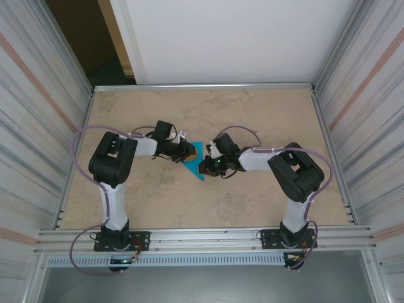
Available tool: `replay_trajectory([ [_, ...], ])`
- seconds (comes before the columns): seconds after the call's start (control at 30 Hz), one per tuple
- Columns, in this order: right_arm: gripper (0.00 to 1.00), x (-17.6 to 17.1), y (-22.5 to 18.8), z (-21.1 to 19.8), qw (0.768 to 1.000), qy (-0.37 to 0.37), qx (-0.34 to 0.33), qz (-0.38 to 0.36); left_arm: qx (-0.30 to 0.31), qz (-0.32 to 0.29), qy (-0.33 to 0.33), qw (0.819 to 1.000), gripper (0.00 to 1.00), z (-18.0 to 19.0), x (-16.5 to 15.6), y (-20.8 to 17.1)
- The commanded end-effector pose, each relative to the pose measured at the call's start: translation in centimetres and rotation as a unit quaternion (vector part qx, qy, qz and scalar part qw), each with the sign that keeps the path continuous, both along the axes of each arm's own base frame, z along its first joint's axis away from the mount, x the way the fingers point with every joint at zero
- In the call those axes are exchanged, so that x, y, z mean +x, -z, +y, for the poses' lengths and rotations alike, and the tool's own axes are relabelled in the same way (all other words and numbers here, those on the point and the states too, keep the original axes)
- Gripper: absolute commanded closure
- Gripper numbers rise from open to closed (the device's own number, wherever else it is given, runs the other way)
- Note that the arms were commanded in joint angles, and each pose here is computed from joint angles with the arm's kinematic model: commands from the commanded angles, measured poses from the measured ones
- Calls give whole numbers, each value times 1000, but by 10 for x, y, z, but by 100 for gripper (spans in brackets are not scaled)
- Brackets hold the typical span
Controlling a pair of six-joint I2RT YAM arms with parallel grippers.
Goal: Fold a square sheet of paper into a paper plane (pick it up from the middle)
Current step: Fourth fold the wing at the center of the table.
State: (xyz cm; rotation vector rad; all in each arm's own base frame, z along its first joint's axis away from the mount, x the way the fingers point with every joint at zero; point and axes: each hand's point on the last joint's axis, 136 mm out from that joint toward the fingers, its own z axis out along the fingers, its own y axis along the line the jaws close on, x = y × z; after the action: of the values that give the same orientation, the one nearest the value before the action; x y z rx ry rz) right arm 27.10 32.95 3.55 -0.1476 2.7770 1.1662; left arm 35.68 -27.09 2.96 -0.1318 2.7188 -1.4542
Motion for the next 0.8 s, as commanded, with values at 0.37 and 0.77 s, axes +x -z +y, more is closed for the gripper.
replay_trajectory([
  [0.37, 84, -23, 15, -4, 999, -10, -10, 35, 36, 28, -6, 999, 80, 9, -3, 22],
  [0.77, 85, -27, 30, -7, 998, -11, -30, 45, 47, 42, -9, 998, 80, 12, -6, 28],
])
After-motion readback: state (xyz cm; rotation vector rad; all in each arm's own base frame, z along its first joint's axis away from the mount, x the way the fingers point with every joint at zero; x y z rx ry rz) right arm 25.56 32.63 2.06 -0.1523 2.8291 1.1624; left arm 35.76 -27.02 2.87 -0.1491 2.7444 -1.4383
